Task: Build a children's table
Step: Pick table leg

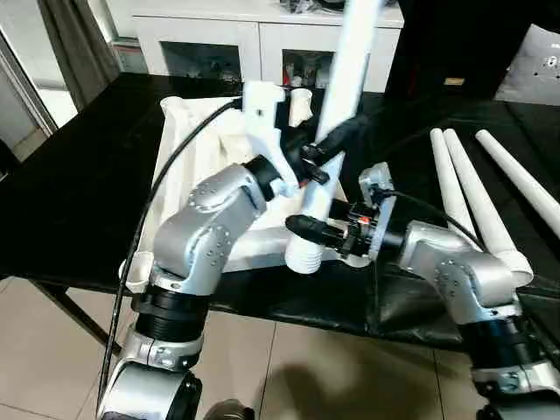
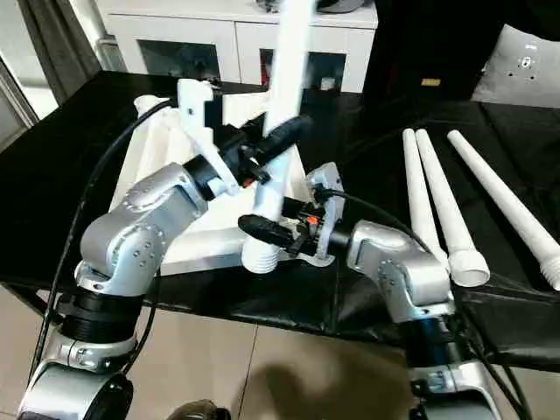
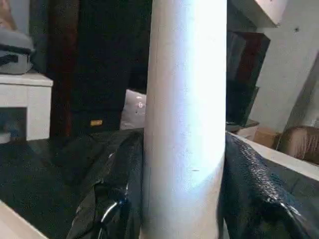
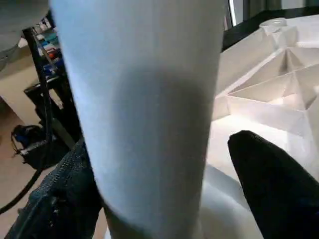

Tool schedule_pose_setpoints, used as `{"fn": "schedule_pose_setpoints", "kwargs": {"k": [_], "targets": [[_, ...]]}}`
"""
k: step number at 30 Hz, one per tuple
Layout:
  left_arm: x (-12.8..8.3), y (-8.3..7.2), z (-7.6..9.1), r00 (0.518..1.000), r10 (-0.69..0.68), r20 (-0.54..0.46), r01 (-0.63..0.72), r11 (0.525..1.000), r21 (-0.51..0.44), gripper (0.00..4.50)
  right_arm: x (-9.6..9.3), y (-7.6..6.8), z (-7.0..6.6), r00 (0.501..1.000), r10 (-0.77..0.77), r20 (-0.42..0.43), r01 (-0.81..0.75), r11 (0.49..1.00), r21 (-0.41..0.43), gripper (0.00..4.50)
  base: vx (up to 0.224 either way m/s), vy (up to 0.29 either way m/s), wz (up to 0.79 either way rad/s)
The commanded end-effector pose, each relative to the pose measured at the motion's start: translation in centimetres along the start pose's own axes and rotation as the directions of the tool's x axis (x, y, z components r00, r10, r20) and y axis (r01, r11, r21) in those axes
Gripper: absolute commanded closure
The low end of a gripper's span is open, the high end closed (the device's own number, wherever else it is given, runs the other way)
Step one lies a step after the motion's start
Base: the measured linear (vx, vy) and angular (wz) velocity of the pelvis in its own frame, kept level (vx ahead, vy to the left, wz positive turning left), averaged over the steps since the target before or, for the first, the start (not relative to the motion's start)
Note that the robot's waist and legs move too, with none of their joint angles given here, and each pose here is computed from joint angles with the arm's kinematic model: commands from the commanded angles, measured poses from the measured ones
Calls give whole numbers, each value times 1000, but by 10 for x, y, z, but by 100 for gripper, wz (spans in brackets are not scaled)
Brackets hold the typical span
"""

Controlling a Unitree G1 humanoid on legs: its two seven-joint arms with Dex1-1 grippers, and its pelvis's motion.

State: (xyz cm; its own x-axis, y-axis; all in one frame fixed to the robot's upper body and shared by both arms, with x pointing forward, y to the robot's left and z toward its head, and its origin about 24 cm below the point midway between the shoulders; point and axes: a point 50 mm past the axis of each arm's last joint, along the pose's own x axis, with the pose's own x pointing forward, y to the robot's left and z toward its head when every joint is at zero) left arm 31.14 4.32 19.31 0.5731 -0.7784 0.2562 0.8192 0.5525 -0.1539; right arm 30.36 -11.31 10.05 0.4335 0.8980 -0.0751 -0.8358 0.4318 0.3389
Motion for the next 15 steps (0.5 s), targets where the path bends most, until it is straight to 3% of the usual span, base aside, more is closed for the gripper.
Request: {"fn": "schedule_pose_setpoints", "kwargs": {"k": [1, 5, 7, 11, 12, 15], "targets": [[3, -5, 9, 999, -30, 22, 29, 999, 44, 274, 1, -1, 0, 1000, -1, -6, 1, 1000, 16, 60, 0, 0, 0], [4, -7, 9, 999, -42, 23, 40, 998, 47, 274, 2, -2, -2, 1000, 1, -8, 0, 999, 32, 60, 0, 0, 0], [4, -8, 9, 999, -48, 20, 47, 998, 49, 274, 3, -2, -3, 1000, 1, -6, -1, 999, 36, 94, 0, 0, 0], [5, -11, 8, 998, -58, 18, 58, 997, 50, 274, 3, -2, -4, 1000, 1, -7, -1, 999, 44, 108, 0, 0, 0], [5, -11, 8, 998, -61, 17, 60, 997, 51, 274, 3, -1, -4, 1000, 2, -7, -1, 999, 47, 135, 0, 0, 0], [5, -12, 7, 998, -66, 17, 65, 997, 50, 274, 4, -2, -5, 1000, 2, -5, -2, 999, 53, 154, 0, 0, 0]]}}
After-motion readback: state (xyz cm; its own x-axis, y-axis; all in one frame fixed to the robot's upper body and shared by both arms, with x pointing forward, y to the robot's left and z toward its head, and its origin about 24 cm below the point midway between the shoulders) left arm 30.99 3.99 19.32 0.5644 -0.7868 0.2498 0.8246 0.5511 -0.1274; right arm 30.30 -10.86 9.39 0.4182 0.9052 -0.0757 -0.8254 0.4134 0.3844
